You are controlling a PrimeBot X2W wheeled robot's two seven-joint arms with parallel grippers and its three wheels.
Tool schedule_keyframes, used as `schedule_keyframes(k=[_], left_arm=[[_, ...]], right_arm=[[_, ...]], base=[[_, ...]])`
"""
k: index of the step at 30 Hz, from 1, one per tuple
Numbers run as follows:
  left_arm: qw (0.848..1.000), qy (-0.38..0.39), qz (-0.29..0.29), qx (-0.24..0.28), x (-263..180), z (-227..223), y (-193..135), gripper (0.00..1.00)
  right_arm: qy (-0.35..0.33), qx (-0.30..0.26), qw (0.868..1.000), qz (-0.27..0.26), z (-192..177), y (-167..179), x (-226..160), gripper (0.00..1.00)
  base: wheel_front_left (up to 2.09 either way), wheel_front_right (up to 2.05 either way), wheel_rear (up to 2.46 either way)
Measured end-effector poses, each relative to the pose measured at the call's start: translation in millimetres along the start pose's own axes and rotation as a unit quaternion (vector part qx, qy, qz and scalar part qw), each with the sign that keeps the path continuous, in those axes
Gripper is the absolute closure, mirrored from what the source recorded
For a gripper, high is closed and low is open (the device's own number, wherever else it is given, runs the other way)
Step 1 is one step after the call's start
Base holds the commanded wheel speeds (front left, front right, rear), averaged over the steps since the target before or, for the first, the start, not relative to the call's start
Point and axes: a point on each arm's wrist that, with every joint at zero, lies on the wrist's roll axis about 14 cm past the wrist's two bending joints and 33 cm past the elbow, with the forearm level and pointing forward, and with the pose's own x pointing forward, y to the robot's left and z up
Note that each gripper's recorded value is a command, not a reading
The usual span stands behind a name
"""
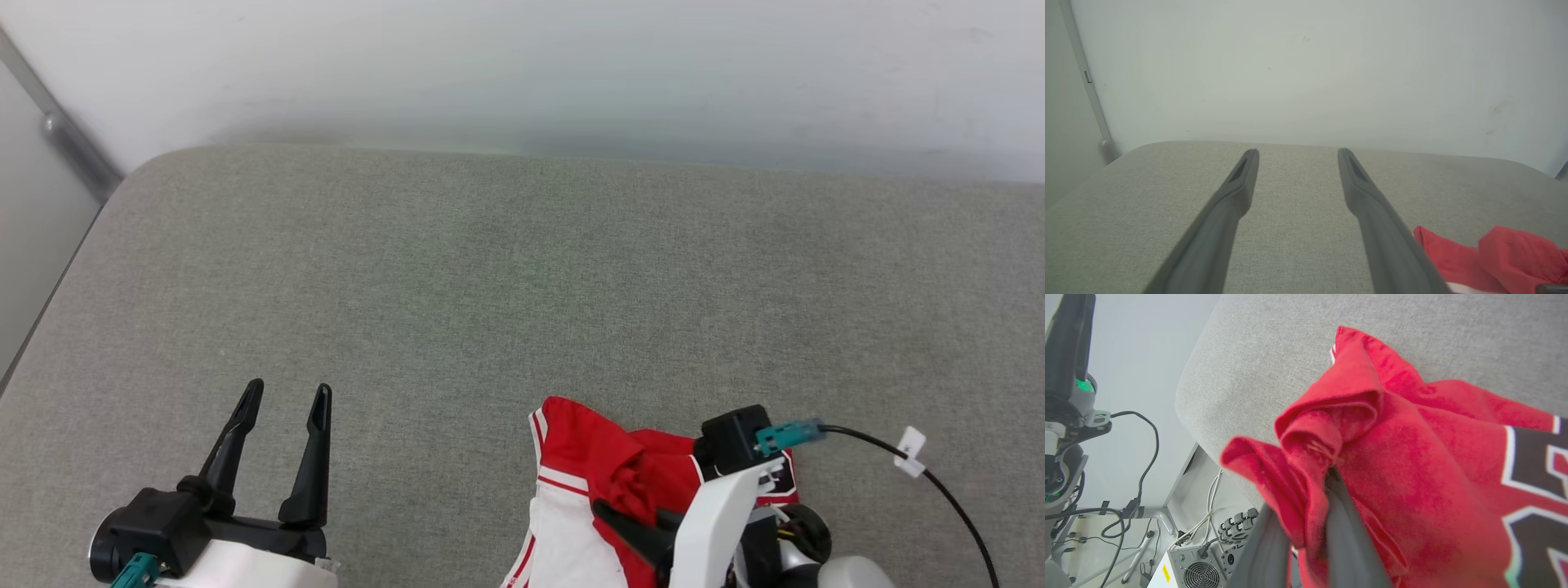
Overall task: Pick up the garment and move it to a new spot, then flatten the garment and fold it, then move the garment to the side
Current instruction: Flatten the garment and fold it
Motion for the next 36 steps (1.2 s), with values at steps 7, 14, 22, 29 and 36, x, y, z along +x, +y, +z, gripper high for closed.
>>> schedule_keyframes(k=[7,14,22,29,36], left_arm=[[1.000,0.004,-0.002,0.001,-1,-2,0,0.00],[1.000,0.000,-0.021,0.002,5,-1,-8,0.00],[0.999,-0.009,-0.047,-0.006,17,2,-25,0.00],[0.998,-0.005,-0.064,-0.016,23,-3,-38,0.00],[0.997,-0.010,-0.071,-0.022,28,-1,-42,0.00]], right_arm=[[0.000,0.002,0.999,0.043,-6,26,9,0.00],[-0.053,-0.009,0.997,0.055,22,35,-2,0.00],[-0.180,-0.105,0.976,-0.056,97,-7,-46,0.00],[-0.266,-0.243,0.909,-0.209,142,-73,-109,0.00],[-0.344,-0.266,0.857,-0.276,150,-100,-156,0.00]], base=[[0.00,0.00,0.00],[0.00,0.00,0.00],[0.00,0.00,0.00],[0.00,0.00,0.00],[0.00,0.00,0.00]])
